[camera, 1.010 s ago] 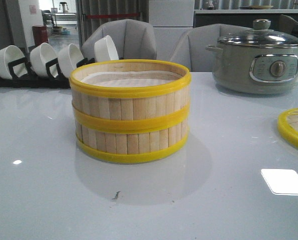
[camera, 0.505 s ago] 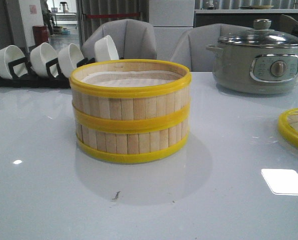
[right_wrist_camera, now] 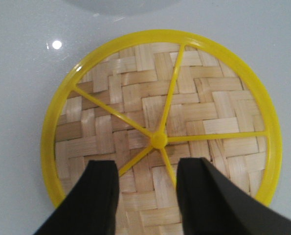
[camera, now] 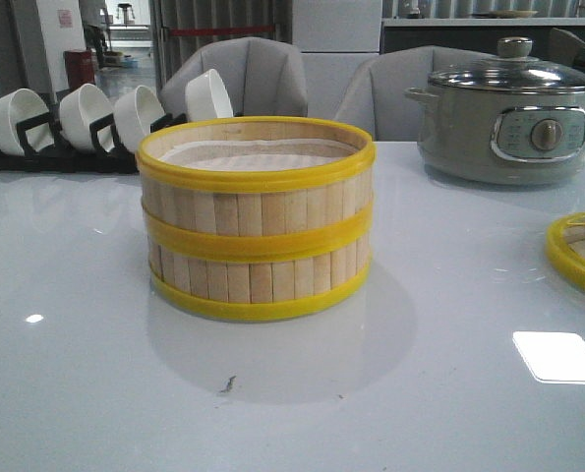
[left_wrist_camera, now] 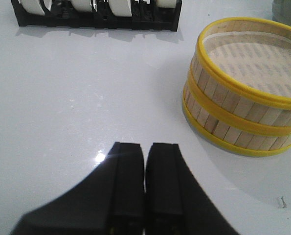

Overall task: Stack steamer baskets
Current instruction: 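Grasp the lid's yellow centre hub with the right gripper and lift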

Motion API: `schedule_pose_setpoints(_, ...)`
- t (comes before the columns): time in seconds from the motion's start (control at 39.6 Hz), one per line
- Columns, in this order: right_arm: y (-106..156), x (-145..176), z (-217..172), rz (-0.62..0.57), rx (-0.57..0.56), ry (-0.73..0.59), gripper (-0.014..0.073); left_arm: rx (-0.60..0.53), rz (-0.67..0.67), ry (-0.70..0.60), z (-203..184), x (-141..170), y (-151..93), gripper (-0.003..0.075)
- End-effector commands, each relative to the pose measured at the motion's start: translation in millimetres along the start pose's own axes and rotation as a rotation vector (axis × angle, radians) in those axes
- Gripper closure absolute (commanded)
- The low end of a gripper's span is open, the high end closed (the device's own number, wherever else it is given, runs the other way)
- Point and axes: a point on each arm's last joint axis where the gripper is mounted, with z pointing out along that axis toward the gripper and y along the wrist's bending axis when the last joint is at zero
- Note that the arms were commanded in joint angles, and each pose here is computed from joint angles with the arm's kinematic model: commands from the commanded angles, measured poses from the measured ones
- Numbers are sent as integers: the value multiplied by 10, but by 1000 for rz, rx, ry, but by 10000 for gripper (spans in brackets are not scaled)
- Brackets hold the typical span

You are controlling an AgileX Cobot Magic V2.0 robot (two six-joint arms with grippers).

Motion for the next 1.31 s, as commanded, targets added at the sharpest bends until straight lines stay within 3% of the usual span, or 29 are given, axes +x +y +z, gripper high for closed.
schedule_pose_setpoints(0.0,-24,-197,-126,-5,7,-96,204,11,-12,-112,-45,-165,-19,633)
schedule_pose_setpoints(0.4,-59,-153,209,0,15,-30,204,11,-12,-112,-45,-165,-19,633)
schedule_pose_setpoints(1.29,-95,-130,477,4,22,-30,204,11,-12,-112,-45,-165,-19,633)
